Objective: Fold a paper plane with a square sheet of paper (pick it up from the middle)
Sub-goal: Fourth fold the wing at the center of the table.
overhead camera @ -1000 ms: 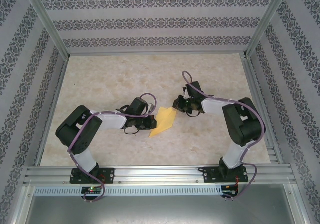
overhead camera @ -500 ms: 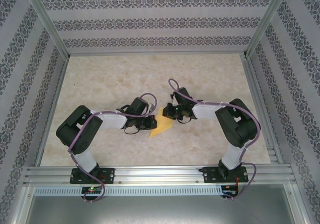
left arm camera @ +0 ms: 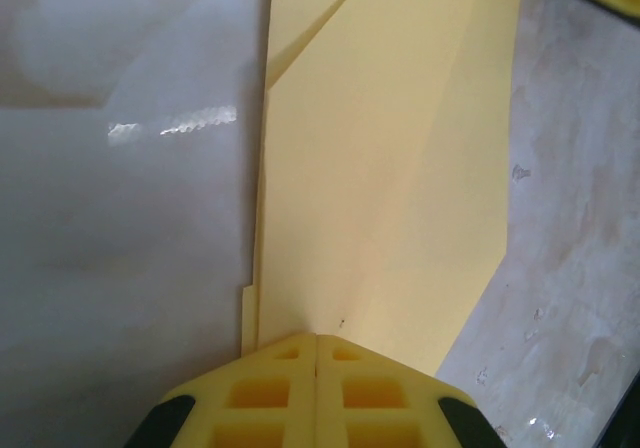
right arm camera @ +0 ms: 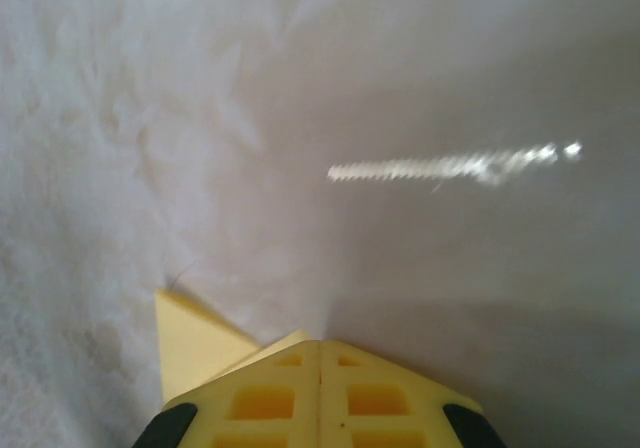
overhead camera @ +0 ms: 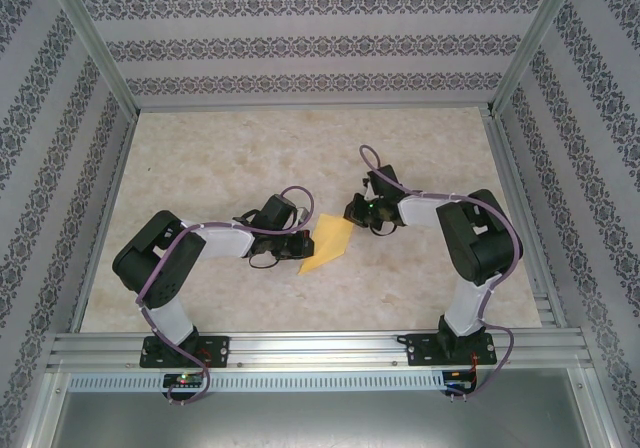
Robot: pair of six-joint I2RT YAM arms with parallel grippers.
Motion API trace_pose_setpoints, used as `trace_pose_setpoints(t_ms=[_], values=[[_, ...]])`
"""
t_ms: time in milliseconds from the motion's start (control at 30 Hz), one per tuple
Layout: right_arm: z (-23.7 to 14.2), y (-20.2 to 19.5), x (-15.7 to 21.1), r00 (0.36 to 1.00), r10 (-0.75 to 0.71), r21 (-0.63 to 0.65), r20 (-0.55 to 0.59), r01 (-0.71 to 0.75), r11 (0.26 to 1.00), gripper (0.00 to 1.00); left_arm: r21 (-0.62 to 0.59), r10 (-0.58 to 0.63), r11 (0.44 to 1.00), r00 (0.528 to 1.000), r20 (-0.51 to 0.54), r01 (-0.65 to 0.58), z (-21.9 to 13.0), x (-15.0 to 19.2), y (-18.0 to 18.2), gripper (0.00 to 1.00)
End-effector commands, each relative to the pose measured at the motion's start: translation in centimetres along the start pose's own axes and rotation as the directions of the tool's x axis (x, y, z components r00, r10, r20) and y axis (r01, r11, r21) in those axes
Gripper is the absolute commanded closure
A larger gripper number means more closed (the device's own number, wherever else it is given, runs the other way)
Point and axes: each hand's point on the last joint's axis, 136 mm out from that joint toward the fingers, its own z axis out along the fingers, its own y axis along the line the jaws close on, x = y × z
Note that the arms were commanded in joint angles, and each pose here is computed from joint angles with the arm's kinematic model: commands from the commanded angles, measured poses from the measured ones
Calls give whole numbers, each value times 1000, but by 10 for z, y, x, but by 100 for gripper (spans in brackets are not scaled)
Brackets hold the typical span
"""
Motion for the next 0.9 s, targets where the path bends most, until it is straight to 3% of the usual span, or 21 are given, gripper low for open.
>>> trace_pose_setpoints(t_ms=[0, 233, 367, 600, 733, 867], values=[[-20, 18, -14, 995, -68, 9, 72, 68, 998, 100, -100, -57, 994, 992, -112, 46, 7, 32, 32, 100], [-33, 39, 19, 996, -75, -59, 56, 78, 995, 100, -70, -41, 997, 995, -96, 34, 9, 26, 25, 100], [-17, 55, 48, 999, -43, -135, -2, 43, 990, 100, -42, -34, 999, 997, -70, 31, 9, 18, 19, 100], [12, 57, 70, 997, -21, -155, -70, 10, 988, 100, -1, -36, 999, 998, -44, 36, 9, 12, 10, 100], [21, 48, 77, 995, -16, -132, -100, 2, 991, 100, 20, -27, 999, 999, -34, 28, 6, 9, 5, 100], [28, 27, 81, 992, -11, -48, -123, 6, 999, 100, 116, 13, 993, 1000, -17, -11, -5, 1, -18, 97]])
